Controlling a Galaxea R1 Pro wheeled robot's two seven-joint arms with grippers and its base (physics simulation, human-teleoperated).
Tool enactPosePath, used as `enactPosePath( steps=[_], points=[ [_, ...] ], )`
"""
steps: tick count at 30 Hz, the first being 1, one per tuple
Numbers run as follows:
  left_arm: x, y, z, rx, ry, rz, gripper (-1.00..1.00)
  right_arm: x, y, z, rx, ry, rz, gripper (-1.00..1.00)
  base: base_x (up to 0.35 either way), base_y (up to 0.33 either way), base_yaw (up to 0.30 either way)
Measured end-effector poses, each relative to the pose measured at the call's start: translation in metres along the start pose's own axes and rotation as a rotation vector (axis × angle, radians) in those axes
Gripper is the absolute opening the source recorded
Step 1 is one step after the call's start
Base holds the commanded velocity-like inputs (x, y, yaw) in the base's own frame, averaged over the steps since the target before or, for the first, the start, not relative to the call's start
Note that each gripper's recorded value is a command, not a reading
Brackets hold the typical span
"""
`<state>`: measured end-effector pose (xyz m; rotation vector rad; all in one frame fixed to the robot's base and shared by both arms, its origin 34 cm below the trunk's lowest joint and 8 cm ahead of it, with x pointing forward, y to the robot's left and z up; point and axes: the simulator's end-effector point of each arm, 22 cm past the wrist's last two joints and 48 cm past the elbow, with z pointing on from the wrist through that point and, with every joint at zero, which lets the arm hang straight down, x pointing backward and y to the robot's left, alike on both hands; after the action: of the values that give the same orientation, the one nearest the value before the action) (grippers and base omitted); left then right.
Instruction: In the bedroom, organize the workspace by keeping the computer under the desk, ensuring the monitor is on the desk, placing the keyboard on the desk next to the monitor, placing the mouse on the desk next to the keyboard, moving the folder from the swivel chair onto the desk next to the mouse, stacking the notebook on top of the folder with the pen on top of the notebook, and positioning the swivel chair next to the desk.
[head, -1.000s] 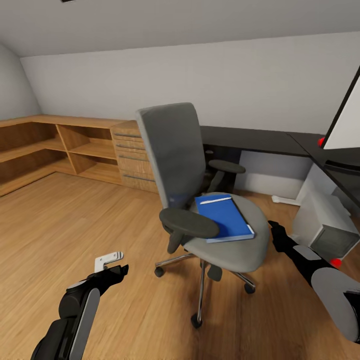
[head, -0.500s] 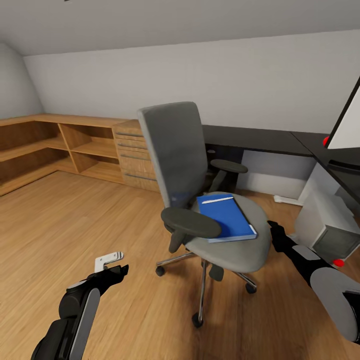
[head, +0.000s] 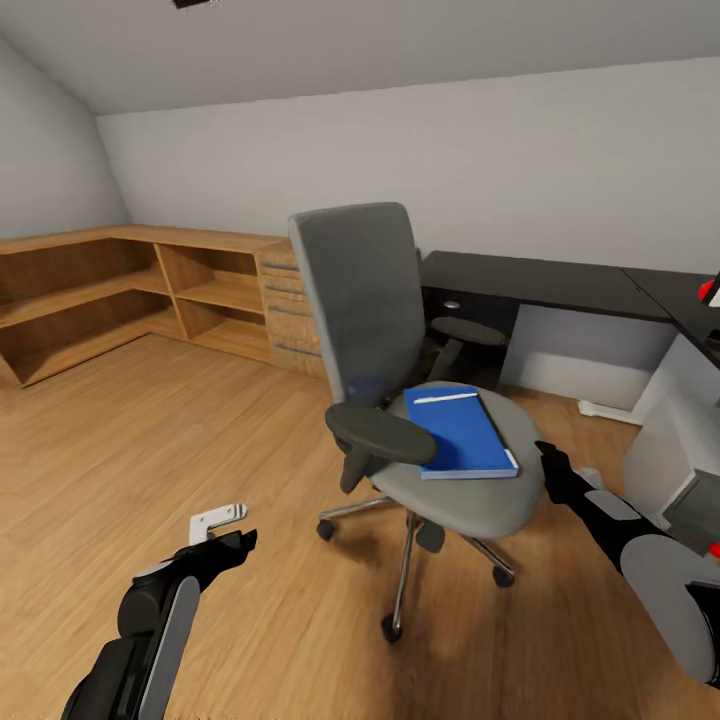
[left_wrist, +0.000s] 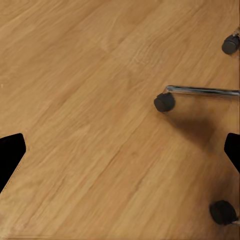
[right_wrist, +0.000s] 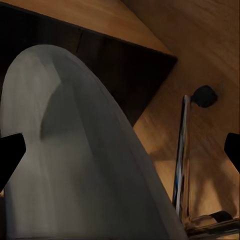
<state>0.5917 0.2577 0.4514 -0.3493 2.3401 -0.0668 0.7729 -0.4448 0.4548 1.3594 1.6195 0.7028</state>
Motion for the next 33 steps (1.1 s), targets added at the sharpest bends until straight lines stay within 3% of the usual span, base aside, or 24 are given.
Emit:
enactPosePath(
  steps=[10,19,33],
  points=[
    [0.006,0.003,0.003,-0.006,0.015,0.001,1.00,-0.002,0.001,0.000,-0.005,-0.005,0.013,1.00,0.007,0.000,0.267],
    [0.011,0.002,0.005,-0.004,0.027,0.005,1.00,-0.010,-0.001,-0.001,-0.001,-0.014,0.001,1.00,0.198,0.000,0.274],
    [0.019,0.000,0.009,-0.003,0.046,0.008,1.00,-0.025,-0.003,-0.004,0.002,-0.033,-0.002,1.00,0.011,0.000,0.274]
  ],
)
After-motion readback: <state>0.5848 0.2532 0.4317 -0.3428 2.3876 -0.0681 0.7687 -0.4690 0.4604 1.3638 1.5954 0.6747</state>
